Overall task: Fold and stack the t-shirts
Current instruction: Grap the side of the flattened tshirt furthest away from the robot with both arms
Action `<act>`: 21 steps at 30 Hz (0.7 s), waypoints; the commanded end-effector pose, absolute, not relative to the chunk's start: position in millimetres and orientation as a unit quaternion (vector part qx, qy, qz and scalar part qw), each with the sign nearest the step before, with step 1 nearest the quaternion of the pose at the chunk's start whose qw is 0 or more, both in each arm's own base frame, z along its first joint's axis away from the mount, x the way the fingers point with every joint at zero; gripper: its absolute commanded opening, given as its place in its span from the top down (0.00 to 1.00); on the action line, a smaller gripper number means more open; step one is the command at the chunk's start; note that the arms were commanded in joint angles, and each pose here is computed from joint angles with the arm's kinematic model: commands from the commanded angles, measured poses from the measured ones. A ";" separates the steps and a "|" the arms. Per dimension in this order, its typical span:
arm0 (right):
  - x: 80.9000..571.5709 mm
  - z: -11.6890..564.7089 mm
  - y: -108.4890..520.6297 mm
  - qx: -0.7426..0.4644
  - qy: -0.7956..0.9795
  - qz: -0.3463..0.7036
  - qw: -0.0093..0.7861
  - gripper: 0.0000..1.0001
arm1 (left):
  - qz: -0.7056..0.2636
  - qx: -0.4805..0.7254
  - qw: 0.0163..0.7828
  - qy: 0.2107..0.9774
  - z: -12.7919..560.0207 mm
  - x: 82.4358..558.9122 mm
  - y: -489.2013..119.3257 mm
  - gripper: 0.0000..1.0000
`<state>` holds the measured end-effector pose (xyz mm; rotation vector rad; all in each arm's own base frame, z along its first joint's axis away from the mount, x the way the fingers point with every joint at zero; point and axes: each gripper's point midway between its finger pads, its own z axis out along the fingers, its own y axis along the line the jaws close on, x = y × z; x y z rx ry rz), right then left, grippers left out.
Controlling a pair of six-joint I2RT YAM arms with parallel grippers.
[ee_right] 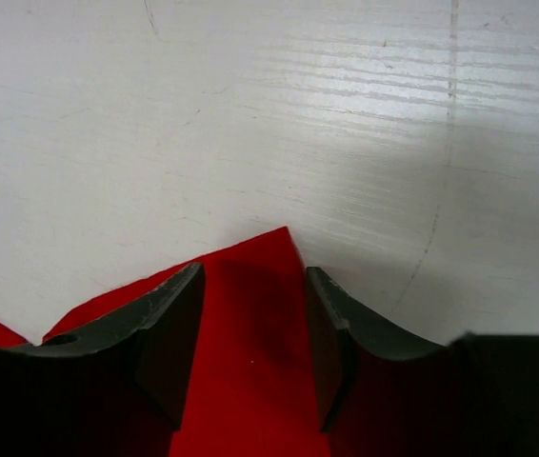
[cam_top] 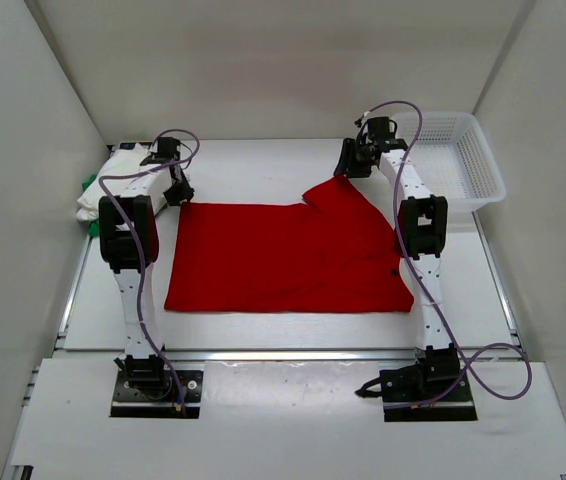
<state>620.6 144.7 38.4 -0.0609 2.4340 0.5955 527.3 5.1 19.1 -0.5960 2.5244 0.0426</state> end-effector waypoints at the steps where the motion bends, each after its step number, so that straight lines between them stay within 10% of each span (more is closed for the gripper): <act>1: 616.9 26.7 153.2 -0.020 0.923 0.246 0.297 0.57 | 0.012 -0.212 0.229 0.950 6.5 516.7 1.6 0.61; 21: 616.0 85.2 160.7 -0.026 0.913 0.255 0.318 1.00 | -0.012 -0.218 0.277 0.936 31.9 519.5 -2.1 1.00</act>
